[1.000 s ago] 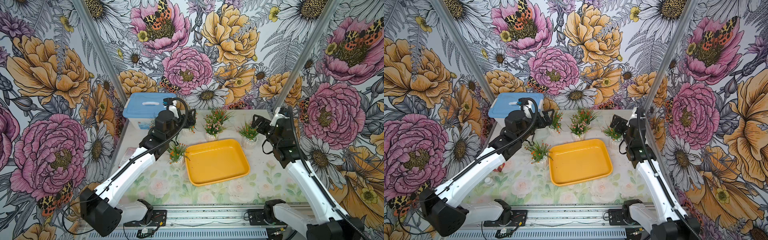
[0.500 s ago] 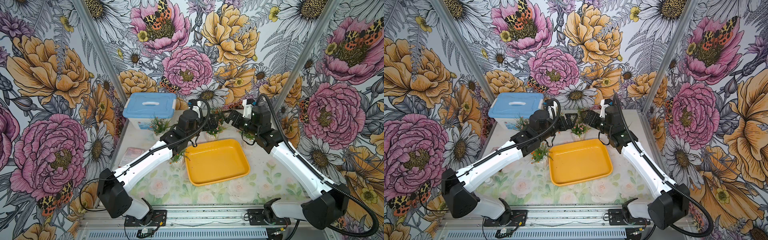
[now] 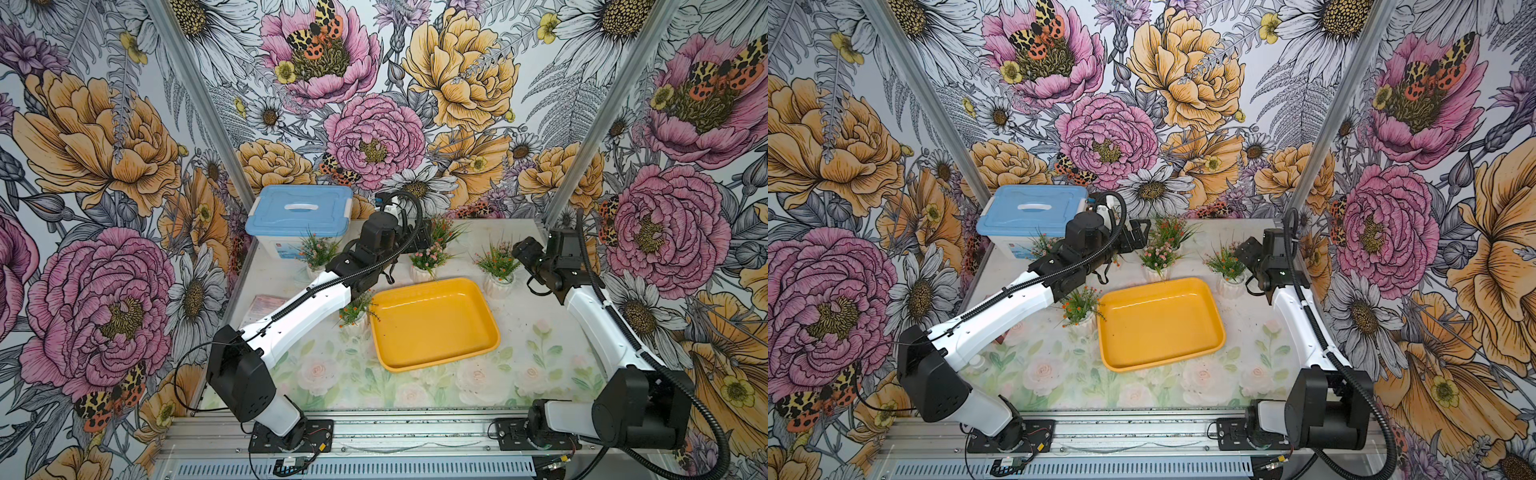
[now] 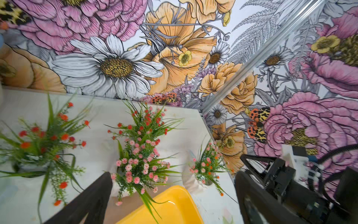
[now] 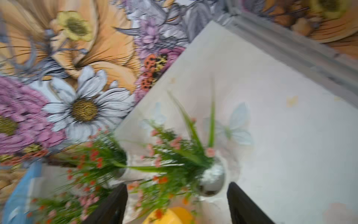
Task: Put the potted gypsophila into the storage box
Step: Pick up the baby's breath potted plant from the center of the board.
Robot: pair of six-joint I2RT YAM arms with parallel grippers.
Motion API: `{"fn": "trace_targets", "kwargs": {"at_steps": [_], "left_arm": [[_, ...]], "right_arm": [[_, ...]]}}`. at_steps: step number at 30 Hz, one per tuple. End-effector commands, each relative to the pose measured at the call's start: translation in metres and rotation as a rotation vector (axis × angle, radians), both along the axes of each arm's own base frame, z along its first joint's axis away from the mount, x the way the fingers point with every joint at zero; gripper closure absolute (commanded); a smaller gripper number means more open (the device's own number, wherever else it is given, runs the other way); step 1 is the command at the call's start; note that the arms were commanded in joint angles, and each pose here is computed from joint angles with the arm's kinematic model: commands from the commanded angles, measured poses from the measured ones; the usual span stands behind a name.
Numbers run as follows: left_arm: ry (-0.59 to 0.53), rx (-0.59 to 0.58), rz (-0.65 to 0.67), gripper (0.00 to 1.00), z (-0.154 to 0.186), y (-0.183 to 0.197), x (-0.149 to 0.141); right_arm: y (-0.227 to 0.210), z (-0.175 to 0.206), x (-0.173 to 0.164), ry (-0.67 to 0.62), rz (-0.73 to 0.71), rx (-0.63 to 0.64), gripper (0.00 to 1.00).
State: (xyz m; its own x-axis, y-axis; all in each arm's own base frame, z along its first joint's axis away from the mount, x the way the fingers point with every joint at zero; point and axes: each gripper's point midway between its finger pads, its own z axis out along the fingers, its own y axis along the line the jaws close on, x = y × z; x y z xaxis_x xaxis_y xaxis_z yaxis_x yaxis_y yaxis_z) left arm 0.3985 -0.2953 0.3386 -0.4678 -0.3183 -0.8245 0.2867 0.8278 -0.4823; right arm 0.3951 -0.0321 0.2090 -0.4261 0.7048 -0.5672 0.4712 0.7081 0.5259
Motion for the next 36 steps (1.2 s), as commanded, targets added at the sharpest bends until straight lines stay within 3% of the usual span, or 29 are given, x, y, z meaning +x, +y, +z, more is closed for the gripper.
{"fn": "trace_targets", "kwargs": {"at_steps": [1, 5, 11, 24, 36], "left_arm": [[-0.030, 0.120, 0.067, 0.01, 0.000, 0.017, 0.002], [-0.016, 0.143, 0.068, 0.01, -0.011, 0.014, 0.000], [-0.026, 0.190, 0.027, 0.01, -0.017, 0.001, 0.000], [0.003, 0.199, 0.016, 0.01, -0.033, -0.005, 0.001], [0.012, 0.206, 0.013, 0.01, -0.038, -0.008, 0.002]], "right_arm": [[-0.036, -0.030, -0.028, 0.134, -0.097, -0.056, 0.20], [-0.050, -0.062, -0.040, 0.219, -0.095, 0.008, 0.20], [-0.045, -0.096, -0.028, 0.316, -0.016, 0.041, 0.30], [-0.016, -0.083, -0.004, 0.266, 0.157, 0.028, 0.32], [-0.003, -0.109, 0.010, 0.341, 0.186, 0.002, 0.52]]}}
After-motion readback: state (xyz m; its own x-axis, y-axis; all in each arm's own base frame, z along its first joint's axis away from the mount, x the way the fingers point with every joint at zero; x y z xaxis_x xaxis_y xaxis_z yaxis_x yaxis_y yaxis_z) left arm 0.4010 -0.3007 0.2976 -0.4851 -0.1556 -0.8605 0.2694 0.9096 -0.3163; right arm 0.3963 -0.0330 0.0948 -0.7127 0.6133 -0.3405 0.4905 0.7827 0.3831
